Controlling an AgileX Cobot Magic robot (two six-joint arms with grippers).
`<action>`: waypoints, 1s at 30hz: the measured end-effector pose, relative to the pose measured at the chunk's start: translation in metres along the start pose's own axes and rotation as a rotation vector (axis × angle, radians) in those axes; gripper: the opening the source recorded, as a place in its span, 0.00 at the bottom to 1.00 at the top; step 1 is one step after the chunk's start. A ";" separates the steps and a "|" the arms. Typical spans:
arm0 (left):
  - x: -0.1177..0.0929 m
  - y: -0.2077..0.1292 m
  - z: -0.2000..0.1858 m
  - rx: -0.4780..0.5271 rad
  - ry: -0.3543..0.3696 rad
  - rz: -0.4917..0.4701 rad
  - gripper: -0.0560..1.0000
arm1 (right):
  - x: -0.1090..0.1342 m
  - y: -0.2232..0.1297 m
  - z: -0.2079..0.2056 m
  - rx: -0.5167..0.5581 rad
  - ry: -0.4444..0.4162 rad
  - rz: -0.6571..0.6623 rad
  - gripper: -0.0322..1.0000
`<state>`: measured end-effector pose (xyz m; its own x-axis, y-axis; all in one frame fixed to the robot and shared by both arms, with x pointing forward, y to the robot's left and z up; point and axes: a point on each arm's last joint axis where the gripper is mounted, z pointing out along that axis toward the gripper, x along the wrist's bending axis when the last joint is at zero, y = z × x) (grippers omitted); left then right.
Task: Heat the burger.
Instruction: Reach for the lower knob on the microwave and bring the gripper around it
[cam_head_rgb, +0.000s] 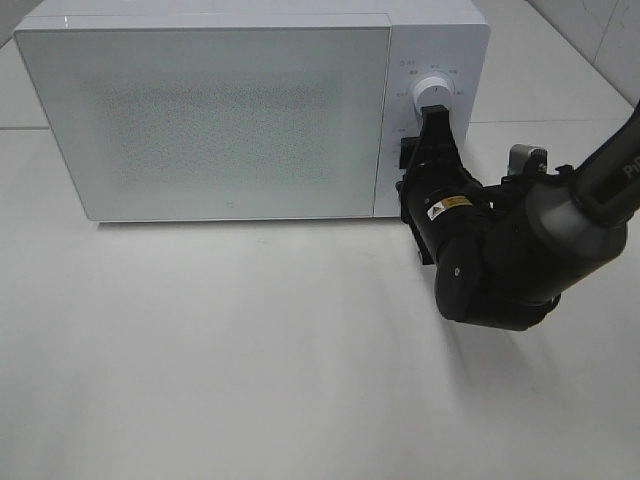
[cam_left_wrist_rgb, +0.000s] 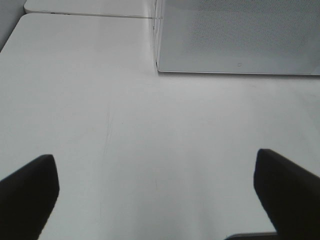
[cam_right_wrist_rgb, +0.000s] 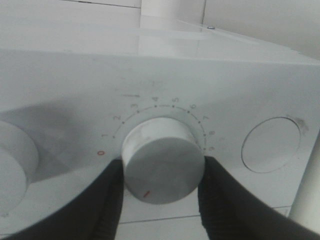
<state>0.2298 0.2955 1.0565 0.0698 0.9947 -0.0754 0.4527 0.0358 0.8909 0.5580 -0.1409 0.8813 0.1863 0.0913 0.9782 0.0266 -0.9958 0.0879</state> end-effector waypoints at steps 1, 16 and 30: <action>0.000 0.000 0.000 0.000 0.000 0.000 0.98 | 0.000 0.000 0.000 -0.002 -0.001 0.010 0.45; 0.000 0.000 0.000 0.000 0.000 0.000 0.98 | 0.000 0.000 0.000 -0.015 -0.002 0.081 0.45; 0.000 0.000 0.000 0.000 0.000 0.000 0.98 | 0.001 0.000 0.000 -0.014 -0.001 0.051 0.45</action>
<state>0.2298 0.2955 1.0565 0.0698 0.9947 -0.0754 0.4527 0.0358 0.8909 0.5581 -0.1407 0.8826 0.1885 0.0402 0.9813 0.0034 -0.9992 0.0403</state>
